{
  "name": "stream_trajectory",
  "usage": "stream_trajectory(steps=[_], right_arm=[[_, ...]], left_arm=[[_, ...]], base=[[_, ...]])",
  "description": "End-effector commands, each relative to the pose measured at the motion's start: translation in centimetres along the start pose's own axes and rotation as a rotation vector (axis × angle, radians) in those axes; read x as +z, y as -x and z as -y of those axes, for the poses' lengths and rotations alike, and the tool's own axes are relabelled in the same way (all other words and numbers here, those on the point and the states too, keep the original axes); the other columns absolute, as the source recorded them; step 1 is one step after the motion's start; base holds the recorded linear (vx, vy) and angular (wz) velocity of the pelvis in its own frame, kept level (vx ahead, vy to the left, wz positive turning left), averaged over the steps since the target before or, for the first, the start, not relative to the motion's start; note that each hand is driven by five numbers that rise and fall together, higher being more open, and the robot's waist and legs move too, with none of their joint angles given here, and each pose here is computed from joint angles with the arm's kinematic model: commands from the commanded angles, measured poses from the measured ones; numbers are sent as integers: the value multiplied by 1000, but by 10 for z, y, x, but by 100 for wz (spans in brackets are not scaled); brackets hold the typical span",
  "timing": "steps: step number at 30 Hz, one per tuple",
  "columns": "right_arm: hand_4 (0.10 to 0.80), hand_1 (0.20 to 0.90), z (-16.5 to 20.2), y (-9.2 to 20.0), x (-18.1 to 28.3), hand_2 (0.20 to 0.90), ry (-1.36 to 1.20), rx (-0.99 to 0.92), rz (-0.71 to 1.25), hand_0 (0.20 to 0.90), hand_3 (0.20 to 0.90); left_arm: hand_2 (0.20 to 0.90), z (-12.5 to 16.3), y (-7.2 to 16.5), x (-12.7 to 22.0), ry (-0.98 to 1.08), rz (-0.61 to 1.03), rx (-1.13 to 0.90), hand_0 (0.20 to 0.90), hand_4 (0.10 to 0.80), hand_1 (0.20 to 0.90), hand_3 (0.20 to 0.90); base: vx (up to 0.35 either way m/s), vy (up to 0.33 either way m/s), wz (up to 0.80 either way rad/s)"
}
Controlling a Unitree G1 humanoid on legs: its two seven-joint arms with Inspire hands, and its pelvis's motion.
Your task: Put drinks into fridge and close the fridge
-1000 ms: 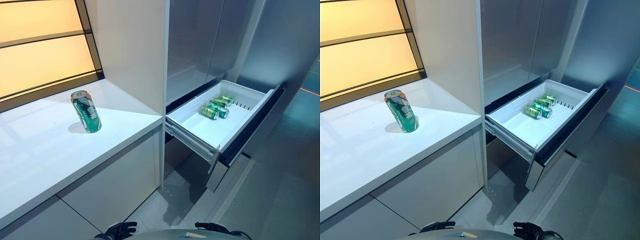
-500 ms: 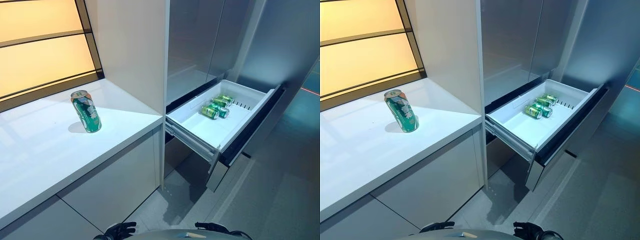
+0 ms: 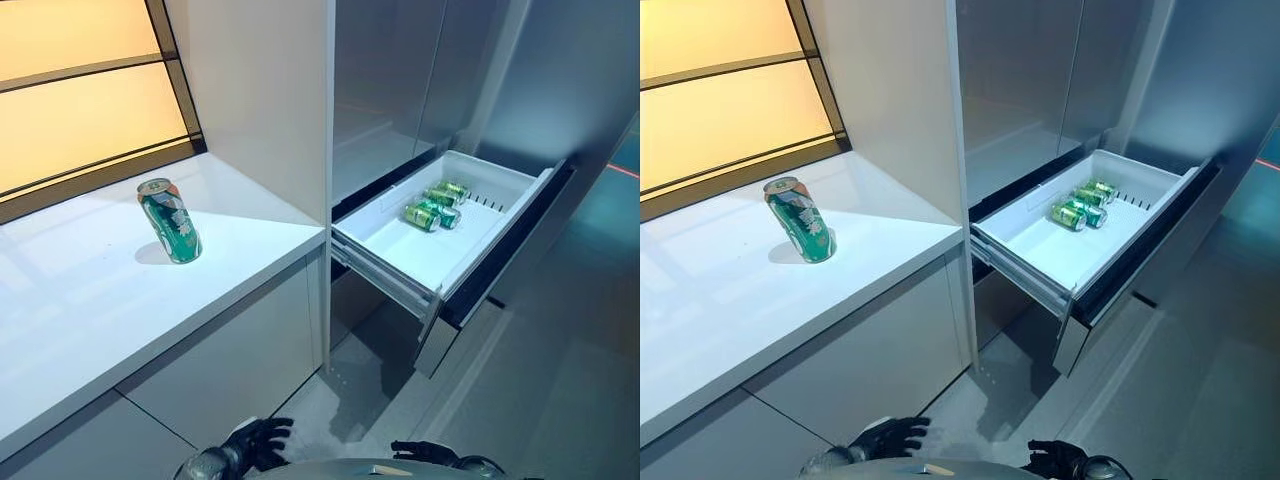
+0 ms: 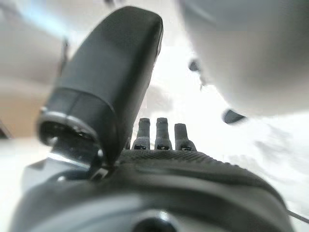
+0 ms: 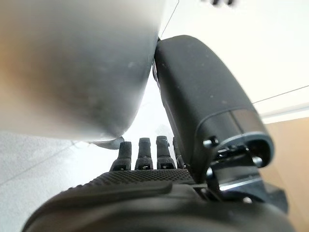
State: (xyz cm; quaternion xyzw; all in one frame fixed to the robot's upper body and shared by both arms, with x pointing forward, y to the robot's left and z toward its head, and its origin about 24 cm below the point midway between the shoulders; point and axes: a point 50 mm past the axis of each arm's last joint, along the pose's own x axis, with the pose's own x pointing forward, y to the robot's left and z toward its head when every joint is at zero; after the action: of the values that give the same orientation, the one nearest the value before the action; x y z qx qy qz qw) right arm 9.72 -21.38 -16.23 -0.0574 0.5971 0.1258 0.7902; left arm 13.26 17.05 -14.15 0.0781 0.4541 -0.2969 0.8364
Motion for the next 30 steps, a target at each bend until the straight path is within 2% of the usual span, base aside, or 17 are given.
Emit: stream_trajectory(steps=[1, 3, 7, 10, 11, 14, 16, 18, 21, 23, 25, 28, 29, 30], right_arm=[[800, 900, 1, -1, 9, 900, 85, 21, -31, 900, 900], [800, 900, -1, -2, 10, 900, 89, 21, -25, 900, 900], [800, 900, -5, -3, 11, 900, 89, 22, -18, 900, 900], [800, 900, -10, -4, 8, 900, 85, 21, -12, 900, 900], [800, 900, -12, -4, 7, 900, 81, 22, -10, 900, 900], [800, 900, -15, -4, 2, 900, 76, 26, -15, 900, 900], [800, 900, -16, -4, 1, 900, 75, 30, -18, 900, 900], [800, 900, -20, -5, -3, 900, 74, 37, -27, 900, 900], [800, 900, -23, -6, -5, 900, 77, 40, -36, 900, 900], [800, 900, -25, -6, -9, 900, 87, 44, -51, 900, 900], [800, 900, -25, -6, -12, 900, 88, 43, -56, 900, 900], [800, 900, -25, -5, -16, 900, 88, 46, -66, 900, 900], [800, 900, -25, -5, -16, 900, 88, 46, -67, 900, 900], [800, 900, -24, -5, -17, 900, 90, 46, -72, 900, 900]], left_arm=[[900, 5, -9, 95, 32, 240, -293, 900, 800, 900, 900], [900, 20, -2, 135, 110, 329, -492, 900, 800, 900, 900], [900, 44, 17, 183, 158, 436, -718, 900, 800, 900, 900], [900, 75, 47, 226, 147, 559, -952, 900, 800, 900, 900], [900, 90, 66, 247, 137, 639, -1048, 900, 800, 900, 900], [900, 105, 100, 283, 157, 817, -1185, 900, 800, 900, 900], [900, 108, 114, 298, 163, 902, -1228, 900, 800, 900, 900], [900, 110, 147, 327, 149, 1095, -1277, 900, 800, 900, 900], [900, 105, 172, 347, 127, 1264, -1247, 900, 800, 900, 900], [900, 92, 208, 369, 108, 1518, -1129, 900, 800, 900, 900], [900, 84, 223, 376, 118, 1636, -1061, 900, 800, 900, 900], [900, 60, 254, 384, 117, 1882, -810, 900, 800, 900, 900], [900, 56, 260, 386, 109, 1919, -744, 900, 800, 900, 900], [900, 45, 270, 388, 71, 1997, -559, 900, 800, 900, 900]], base=[[-11, 16, -4], [-7, 6, -2], [0, 0, 0], [0, 0, 0], [0, 0, 0], [32, -7, -3], [36, -8, -2], [40, -15, -3], [24, -10, -7], [25, -8, -6], [19, -2, -6], [15, 0, -3], [0, 0, 0], [0, 0, 0]])
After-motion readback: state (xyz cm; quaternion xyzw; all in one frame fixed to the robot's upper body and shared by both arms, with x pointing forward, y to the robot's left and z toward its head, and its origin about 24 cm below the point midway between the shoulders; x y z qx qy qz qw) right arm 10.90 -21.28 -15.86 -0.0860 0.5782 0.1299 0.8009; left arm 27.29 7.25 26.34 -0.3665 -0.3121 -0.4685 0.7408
